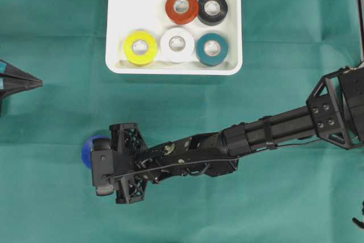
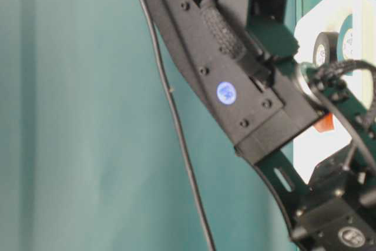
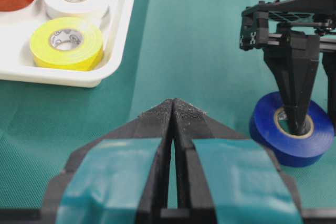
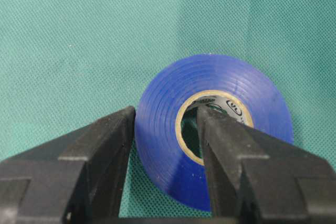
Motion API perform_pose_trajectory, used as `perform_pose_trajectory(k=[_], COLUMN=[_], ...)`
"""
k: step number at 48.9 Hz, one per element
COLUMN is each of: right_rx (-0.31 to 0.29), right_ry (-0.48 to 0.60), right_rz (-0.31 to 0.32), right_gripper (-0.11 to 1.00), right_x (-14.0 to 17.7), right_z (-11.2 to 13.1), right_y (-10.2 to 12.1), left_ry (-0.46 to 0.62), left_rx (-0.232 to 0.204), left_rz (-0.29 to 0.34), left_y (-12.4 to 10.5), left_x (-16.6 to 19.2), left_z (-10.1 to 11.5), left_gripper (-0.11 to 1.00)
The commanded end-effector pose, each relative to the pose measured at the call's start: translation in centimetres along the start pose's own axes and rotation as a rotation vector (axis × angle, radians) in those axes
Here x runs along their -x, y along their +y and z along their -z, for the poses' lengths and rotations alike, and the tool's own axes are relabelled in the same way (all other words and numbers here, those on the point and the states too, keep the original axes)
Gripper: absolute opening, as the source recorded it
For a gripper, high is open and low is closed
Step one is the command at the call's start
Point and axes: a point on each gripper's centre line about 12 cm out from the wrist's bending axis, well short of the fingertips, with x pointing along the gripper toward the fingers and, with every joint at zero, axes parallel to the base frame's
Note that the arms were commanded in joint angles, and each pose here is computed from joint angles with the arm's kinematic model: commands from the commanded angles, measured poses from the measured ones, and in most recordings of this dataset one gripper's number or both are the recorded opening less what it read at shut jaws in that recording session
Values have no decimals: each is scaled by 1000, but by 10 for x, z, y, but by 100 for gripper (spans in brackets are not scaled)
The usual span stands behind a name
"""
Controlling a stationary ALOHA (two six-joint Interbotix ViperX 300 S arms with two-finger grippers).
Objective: Put the tape into the white case with the right arm.
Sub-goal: 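Insert the right gripper into the blue roll's hole and grip, then carry the blue roll to the tray's upper left and lower it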
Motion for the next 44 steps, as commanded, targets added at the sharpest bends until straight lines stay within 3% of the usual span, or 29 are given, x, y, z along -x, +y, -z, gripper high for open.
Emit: perform_pose_trajectory(k=[1, 24, 44], right_rx=[-3, -19, -13], right_ry=[-51, -92, -96], right_rz=[-15, 59, 64], right_gripper=[7, 2, 2], right_x=[19, 71, 72], right_z=[-24, -68, -70], right_y=[10, 2, 0], left_ry=[-11, -9, -11], left_rx=[1, 2, 1], left_rz=[-2, -2, -2], left_y=[0, 0, 0], left_x=[0, 0, 0], left_z=[-5, -5, -5], left_gripper=[0, 0, 0])
